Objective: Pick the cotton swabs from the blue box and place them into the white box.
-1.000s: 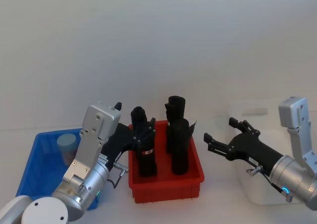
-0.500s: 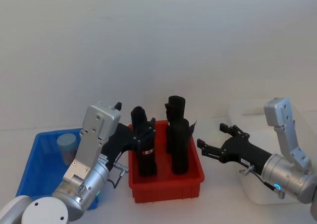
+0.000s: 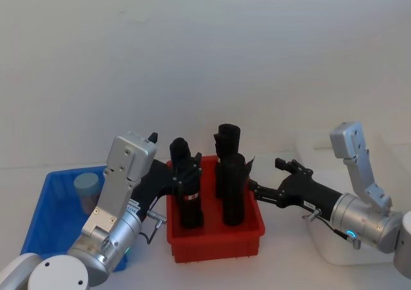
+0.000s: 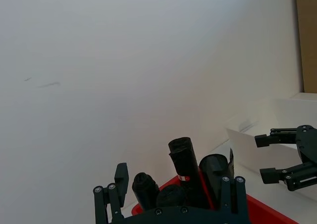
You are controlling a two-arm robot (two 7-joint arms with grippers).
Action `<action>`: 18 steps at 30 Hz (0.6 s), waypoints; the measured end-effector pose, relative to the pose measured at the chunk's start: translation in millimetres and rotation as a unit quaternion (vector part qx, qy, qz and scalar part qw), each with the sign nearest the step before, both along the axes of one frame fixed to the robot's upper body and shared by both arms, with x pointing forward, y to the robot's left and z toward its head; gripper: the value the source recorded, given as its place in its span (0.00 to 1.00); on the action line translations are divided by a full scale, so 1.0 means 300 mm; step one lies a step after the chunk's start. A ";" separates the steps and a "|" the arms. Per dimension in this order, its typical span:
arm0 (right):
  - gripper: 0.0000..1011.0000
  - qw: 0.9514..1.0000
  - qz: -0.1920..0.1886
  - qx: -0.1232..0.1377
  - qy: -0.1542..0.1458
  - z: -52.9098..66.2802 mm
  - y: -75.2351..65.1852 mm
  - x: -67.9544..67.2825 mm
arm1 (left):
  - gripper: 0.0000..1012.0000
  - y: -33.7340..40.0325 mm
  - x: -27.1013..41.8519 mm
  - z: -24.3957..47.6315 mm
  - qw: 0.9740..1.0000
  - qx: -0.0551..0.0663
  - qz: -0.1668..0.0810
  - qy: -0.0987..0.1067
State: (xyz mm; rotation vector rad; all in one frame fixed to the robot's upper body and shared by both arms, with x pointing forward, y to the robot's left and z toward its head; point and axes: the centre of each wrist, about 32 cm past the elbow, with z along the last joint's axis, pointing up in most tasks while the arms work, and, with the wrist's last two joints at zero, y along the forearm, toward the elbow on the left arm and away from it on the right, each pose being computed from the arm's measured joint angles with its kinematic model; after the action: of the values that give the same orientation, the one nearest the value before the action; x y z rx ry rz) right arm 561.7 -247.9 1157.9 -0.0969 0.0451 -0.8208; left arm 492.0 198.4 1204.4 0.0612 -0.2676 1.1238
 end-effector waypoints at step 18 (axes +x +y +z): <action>0.99 1.000 0.026 -0.008 0.000 -0.005 0.036 0.081 | 0.99 0.000 0.000 0.000 1.000 0.000 0.000 0.000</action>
State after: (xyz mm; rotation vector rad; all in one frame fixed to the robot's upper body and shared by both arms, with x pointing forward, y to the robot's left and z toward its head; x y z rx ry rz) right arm 585.9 -237.1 1156.5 -0.1129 0.0363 -0.7685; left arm 492.0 198.4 1204.4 0.0611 -0.2676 1.1237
